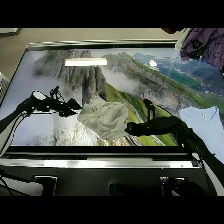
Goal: Fold the clothes and pants, and hang the long-sleeved shirts on hangers.
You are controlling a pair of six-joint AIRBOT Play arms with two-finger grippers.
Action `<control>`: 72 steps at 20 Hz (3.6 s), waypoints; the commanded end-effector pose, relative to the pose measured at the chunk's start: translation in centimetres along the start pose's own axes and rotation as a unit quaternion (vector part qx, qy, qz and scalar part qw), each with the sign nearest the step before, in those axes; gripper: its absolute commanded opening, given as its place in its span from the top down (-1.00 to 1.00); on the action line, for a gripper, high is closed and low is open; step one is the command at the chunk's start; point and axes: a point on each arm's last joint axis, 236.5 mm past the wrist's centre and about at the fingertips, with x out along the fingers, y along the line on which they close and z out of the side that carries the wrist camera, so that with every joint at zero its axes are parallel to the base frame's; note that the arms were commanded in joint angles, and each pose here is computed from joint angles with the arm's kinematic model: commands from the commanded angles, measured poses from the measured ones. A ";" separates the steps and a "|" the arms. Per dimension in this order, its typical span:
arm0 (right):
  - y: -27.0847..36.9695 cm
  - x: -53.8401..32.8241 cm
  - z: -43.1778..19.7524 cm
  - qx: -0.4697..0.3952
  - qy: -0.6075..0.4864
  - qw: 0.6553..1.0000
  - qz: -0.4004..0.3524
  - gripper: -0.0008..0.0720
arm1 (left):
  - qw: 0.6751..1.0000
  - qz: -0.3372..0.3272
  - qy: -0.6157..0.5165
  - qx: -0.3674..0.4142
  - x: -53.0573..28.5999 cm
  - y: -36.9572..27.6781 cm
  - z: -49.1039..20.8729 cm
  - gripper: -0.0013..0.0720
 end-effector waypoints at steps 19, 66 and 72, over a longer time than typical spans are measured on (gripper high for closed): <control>22.4 -38.0 14.1 -0.338 -0.426 0.834 -0.094 0.87 | 0.822 -0.036 -0.503 0.265 -49.6 -21.8 -0.1 0.91; -11.9 -7.1 2.1 0.147 0.056 0.979 -0.129 -0.68 | 0.994 0.061 -0.094 0.002 -13.8 2.7 12.7 0.90; -12.8 -1.0 2.9 0.166 -0.037 0.977 -0.130 -0.66 | 0.994 0.061 -0.093 0.002 -13.8 2.7 12.7 0.90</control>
